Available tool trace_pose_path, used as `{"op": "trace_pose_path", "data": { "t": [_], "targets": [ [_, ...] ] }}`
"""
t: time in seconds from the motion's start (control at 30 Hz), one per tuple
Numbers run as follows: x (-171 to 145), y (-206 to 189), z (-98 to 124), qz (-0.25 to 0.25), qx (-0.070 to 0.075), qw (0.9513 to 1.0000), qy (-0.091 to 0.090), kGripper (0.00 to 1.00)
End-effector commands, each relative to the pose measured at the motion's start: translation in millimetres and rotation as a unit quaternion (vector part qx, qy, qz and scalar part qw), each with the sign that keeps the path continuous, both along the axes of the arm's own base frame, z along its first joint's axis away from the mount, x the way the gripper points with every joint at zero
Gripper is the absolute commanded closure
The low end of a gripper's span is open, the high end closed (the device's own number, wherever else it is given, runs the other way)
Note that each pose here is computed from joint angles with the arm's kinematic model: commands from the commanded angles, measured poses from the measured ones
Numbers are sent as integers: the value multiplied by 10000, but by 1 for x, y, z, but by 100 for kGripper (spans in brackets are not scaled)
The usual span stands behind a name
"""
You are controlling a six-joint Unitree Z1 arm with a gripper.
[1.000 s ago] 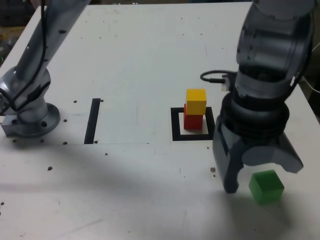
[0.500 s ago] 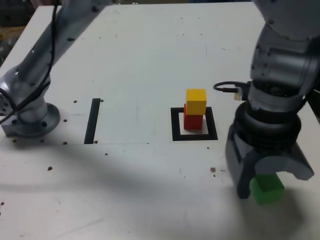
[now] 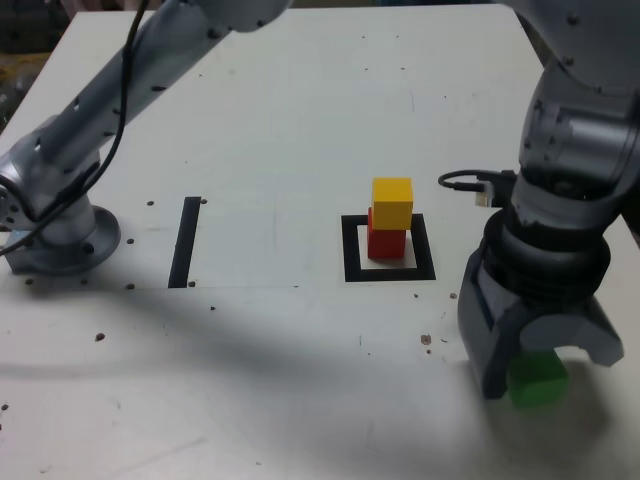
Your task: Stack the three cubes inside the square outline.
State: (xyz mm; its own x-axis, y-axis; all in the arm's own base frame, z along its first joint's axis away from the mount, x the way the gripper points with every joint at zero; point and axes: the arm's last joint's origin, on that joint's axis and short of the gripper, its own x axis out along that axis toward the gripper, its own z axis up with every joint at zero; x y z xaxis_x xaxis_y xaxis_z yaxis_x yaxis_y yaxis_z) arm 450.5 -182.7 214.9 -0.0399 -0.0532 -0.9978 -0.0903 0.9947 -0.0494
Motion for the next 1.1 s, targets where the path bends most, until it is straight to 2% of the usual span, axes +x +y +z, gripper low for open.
{"op": "trace_pose_path", "data": {
  "t": [0.0,0.17,0.37,0.6,0.7,0.87,1.07],
  "targets": [
    [2,0,-2,13,-17,10000,-33,17],
    [5,-1,-3,-1,-49,9999,-163,21],
    [5,0,-5,10,-27,9998,-173,27],
    [4,2,-2,125,150,9995,-255,45],
    [6,2,-3,165,161,9993,-310,52],
    [7,2,-4,191,146,9992,-333,59],
    [7,2,-2,209,122,9991,-362,75]
  ]
}}
